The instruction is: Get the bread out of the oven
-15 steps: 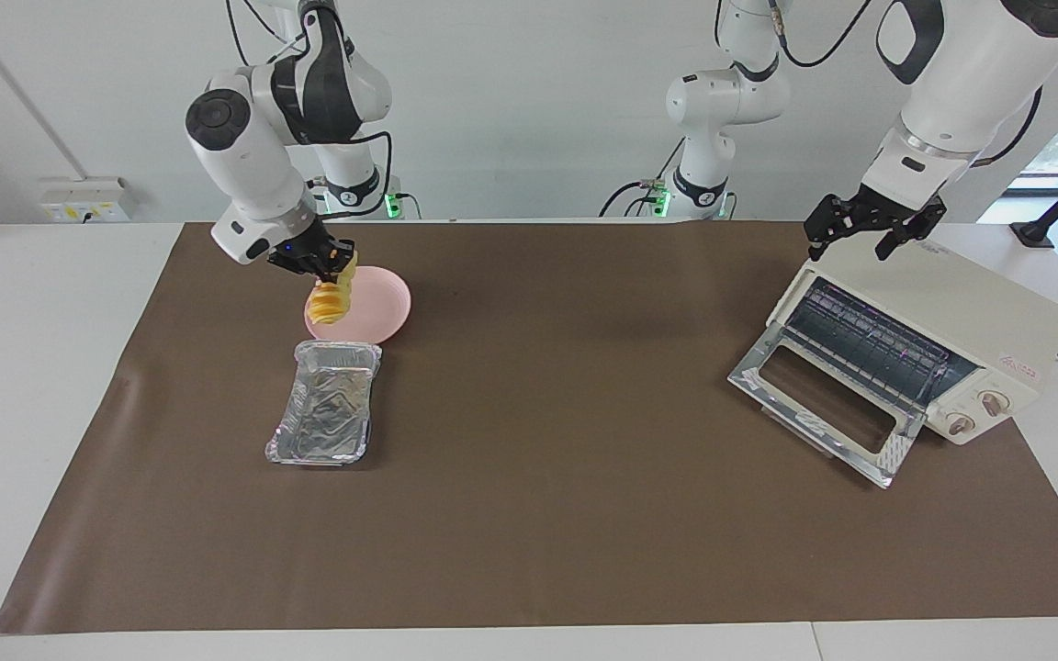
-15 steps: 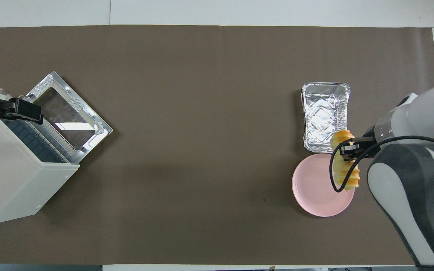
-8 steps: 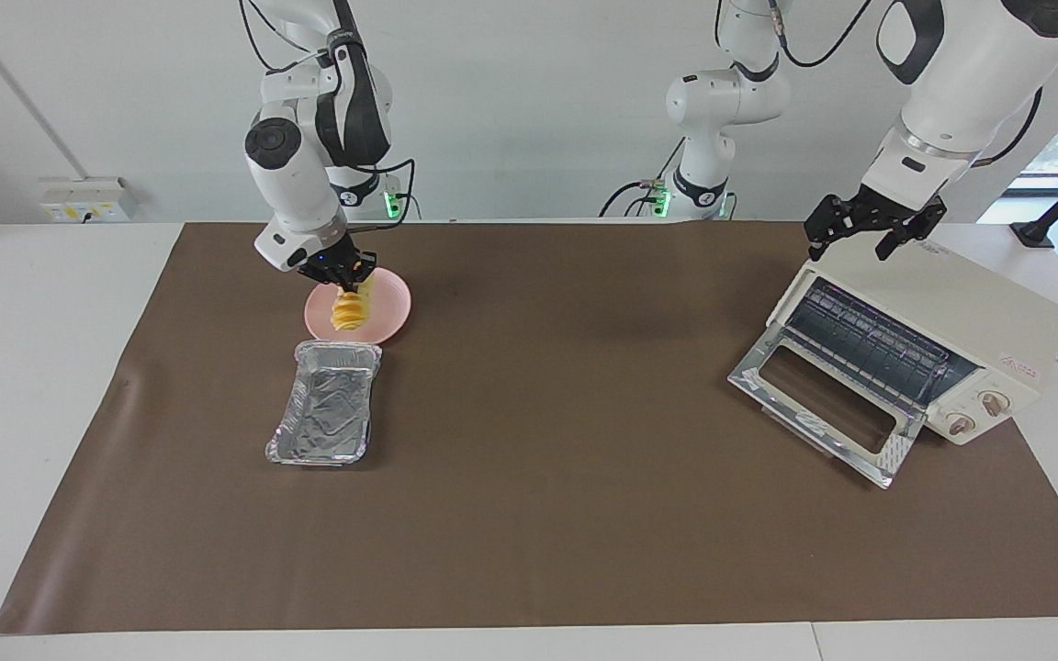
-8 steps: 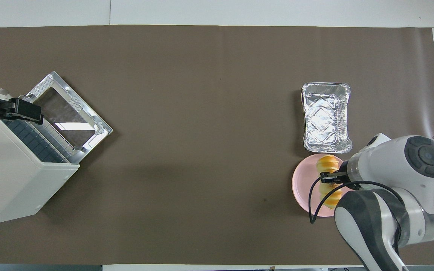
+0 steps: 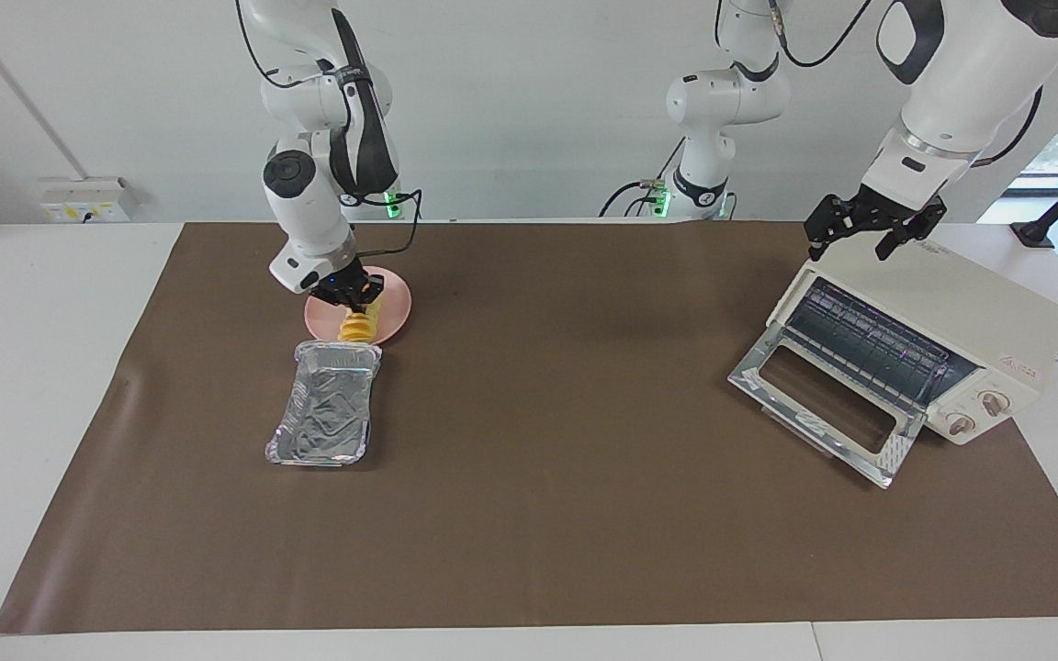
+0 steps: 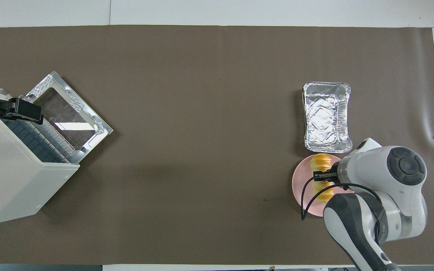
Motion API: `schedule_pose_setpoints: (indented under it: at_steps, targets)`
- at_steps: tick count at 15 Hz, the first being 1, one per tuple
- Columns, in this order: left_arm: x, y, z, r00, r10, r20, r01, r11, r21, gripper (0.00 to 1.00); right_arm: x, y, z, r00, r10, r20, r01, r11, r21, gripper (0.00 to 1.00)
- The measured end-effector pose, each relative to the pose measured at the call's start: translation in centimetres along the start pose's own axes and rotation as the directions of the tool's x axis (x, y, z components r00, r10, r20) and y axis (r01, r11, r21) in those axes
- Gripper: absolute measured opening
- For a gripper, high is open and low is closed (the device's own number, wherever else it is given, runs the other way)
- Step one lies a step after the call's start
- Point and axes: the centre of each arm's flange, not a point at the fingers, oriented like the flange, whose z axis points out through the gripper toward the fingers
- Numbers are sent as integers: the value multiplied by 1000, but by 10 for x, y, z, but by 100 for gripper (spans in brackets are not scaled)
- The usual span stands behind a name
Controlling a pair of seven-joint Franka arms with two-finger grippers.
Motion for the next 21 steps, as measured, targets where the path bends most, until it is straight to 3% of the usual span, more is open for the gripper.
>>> schedule_pose_setpoints:
  at_steps: [2,5,9,14,21]
  targets:
    - [0,0,0,1000,0,0,0,1000,0,100,0,-2,0,1000,-4,0,4,1000,0,7]
    - [0,0,0,1000,0,0,0,1000,0,100,0,-2,0,1000,-5,1,5,1000,0,15]
    - [0,0,0,1000,0,0,0,1000,0,100,6,-4,-11,1000,-8,-17,8,1000,2,54]
    - [0,0,0,1000,0,0,0,1000,0,100,36,-8,-94,999,-7,-47,8,1000,16,100]
    - [0,0,0,1000,0,0,0,1000,0,100,55,26,-227,992,60,-110,-57,998,32,100]
